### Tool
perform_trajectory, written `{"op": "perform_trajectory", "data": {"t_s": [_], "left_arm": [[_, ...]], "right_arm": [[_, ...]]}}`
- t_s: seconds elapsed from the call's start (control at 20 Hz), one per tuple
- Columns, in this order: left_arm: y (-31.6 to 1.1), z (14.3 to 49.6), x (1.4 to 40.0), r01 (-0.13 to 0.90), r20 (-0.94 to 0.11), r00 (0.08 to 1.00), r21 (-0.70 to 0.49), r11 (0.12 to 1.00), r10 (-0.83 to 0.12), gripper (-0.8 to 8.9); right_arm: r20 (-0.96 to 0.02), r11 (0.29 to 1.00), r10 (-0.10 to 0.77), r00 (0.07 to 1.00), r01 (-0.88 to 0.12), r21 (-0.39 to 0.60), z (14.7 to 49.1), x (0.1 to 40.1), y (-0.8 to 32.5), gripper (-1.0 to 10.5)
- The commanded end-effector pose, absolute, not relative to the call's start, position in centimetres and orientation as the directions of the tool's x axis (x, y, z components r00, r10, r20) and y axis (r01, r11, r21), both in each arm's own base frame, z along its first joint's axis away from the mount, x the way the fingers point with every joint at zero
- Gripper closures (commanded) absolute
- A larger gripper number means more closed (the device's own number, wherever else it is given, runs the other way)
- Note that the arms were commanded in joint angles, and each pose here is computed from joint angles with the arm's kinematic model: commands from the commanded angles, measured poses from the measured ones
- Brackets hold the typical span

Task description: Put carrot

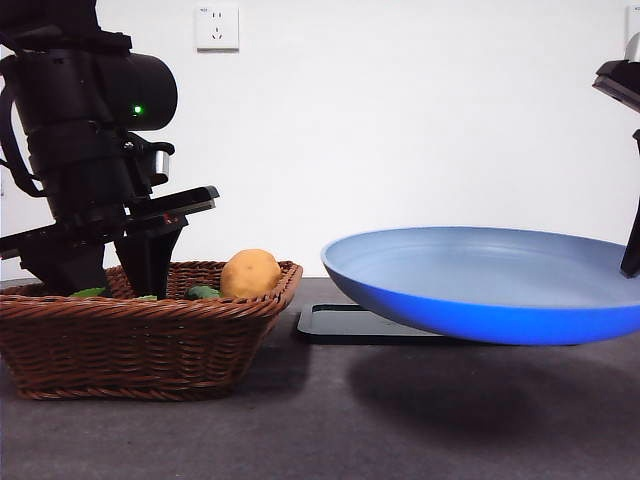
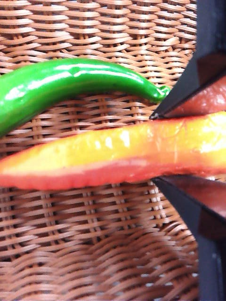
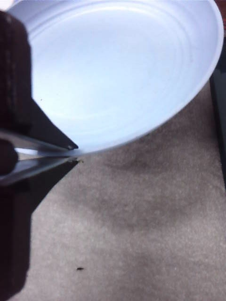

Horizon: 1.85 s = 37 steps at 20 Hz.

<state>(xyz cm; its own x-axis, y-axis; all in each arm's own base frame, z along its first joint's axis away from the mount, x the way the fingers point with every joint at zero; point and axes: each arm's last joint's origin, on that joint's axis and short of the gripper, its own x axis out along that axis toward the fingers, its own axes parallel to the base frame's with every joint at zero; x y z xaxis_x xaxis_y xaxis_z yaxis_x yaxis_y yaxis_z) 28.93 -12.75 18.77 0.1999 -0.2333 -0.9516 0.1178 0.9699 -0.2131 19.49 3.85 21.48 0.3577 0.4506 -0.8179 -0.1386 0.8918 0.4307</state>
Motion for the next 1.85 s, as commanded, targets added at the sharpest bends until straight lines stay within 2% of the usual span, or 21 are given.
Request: {"op": "perform_trajectory", "data": {"t_s": [0.05,0.15,0.25,0.3,0.35,0.4,0.45,0.5,0.55,0.7,0.8,0.95,1.1,1.3,1.45,1.6,1.85], "left_arm": [[-12.9,19.0,29.2,0.126,-0.949,0.211,-0.211,0.969,-0.234,7.18],[-12.6,20.9,28.9,0.141,-0.933,0.256,-0.222,0.965,-0.252,7.18],[-12.0,24.4,27.5,0.169,-0.884,0.358,-0.255,0.952,-0.3,7.18],[-11.7,26.6,26.5,0.21,-0.833,0.408,-0.312,0.926,-0.374,7.18],[-11.8,28.4,25.6,0.287,-0.761,0.423,-0.402,0.869,-0.492,7.18],[-12.6,30.2,24.6,0.405,-0.659,0.398,-0.498,0.767,-0.638,7.18],[-13.7,31.3,23.7,0.507,-0.575,0.348,-0.549,0.664,-0.741,7.18],[-15.2,31.7,23.0,0.575,-0.536,0.302,-0.558,0.598,-0.789,7.18],[-16.7,31.6,22.2,0.608,-0.541,0.277,-0.541,0.581,-0.794,7.18],[-21.5,30.1,19.5,0.659,-0.637,0.287,-0.411,0.631,-0.715,7.18],[-23.3,29.0,18.4,0.698,-0.679,0.29,-0.332,0.634,-0.675,7.18],[-25.6,27.2,17.2,0.78,-0.724,0.217,-0.275,0.563,-0.654,7.18],[-26.9,25.4,17.0,0.791,-0.77,0.207,-0.231,0.567,-0.603,7.18],[-27.7,23.3,17.5,0.783,-0.813,0.173,-0.229,0.579,-0.555,6.94],[-27.8,23.1,17.6,0.782,-0.813,0.177,-0.226,0.581,-0.554,5.65],[-27.8,23.3,17.6,0.772,-0.805,0.18,-0.241,0.589,-0.566,5.53],[-25.2,26.8,17.6,0.745,-0.757,0.244,-0.254,0.617,-0.606,5.55]], "right_arm": [[-0.809,0.889,0.457,0.37,-0.157,0.431,21.8,19.8,3.9,9.4],[-0.808,0.888,0.458,0.371,-0.157,0.431,21.8,19.8,3.9,9.4],[-0.807,0.886,0.461,0.369,-0.155,0.436,21.8,19.8,4.0,9.4],[-0.805,0.882,0.464,0.368,-0.116,0.456,21.8,19.8,4.0,9.4],[-0.805,0.878,0.465,0.368,-0.074,0.473,21.8,19.8,4.0,9.4],[-0.802,0.875,0.468,0.371,-0.065,0.48,21.8,19.9,4.1,9.4],[-0.798,0.869,0.477,0.369,-0.061,0.491,21.9,19.9,4.4,9.4],[-0.789,0.857,0.501,0.355,-0.074,0.511,21.9,19.8,4.7,9.4],[-0.788,0.852,0.511,0.344,-0.084,0.516,21.9,19.7,5.1,9.4],[-0.789,0.847,0.524,0.32,-0.101,0.522,21.9,19.4,6.1,9.4],[-0.789,0.846,0.528,0.314,-0.11,0.522,21.9,19.4,6.3,9.4],[-0.79,0.845,0.529,0.31,-0.105,0.524,21.9,19.3,6.4,9.4],[-0.79,0.845,0.529,0.31,-0.104,0.525,21.9,19.3,6.4,9.4],[-0.79,0.845,0.529,0.31,-0.104,0.524,21.9,19.3,6.4,9.4],[-0.79,0.845,0.529,0.31,-0.104,0.524,21.9,19.3,6.4,9.4],[-0.79,0.845,0.529,0.31,-0.101,0.525,21.9,19.3,6.4,9.4],[-0.804,0.851,0.516,0.296,-0.072,0.52,21.9,19.2,6.3,9.4]]}}
